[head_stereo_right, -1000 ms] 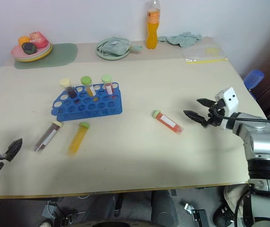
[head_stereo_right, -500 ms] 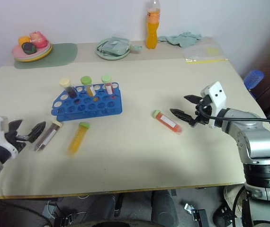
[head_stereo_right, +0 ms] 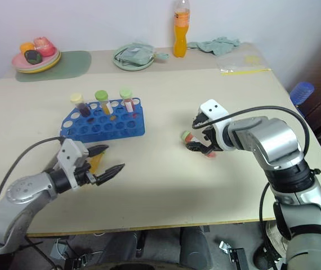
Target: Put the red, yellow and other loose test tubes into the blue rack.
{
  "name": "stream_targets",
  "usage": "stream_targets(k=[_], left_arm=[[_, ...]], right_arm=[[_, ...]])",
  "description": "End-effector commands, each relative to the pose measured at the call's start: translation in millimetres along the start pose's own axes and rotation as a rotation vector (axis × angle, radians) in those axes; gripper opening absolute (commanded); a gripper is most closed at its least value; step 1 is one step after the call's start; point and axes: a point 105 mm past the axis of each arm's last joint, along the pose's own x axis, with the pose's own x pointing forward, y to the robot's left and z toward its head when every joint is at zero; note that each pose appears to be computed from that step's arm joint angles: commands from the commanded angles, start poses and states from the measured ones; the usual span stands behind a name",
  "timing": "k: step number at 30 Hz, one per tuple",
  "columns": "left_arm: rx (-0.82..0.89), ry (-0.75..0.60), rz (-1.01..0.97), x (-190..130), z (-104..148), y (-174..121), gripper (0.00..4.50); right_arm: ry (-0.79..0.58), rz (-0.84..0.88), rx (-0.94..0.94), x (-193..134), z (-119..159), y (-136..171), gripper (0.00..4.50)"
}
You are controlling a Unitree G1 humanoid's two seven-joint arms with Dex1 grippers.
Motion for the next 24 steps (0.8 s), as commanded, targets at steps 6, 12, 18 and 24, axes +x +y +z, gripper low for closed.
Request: stream_targets(k=[6,12,18,24], left_arm=[[0.065,-0.058,-0.153,11,9,-44,4.37],[0.059,-0.066,-0.149,13,8,-47,4.50],[0.053,-0.065,-0.132,13,7,-46,4.50],[0.025,-0.066,0.007,3,2,-21,4.50]], right_arm=[[0.152,0.039,0.048,14,8,-3,4.47],[0.222,0.028,0.062,23,6,-9,3.67],[0.190,0.041,-0.001,21,16,-5,0.83],[-0.336,0.162,-0.304,8,69,31,0.83]])
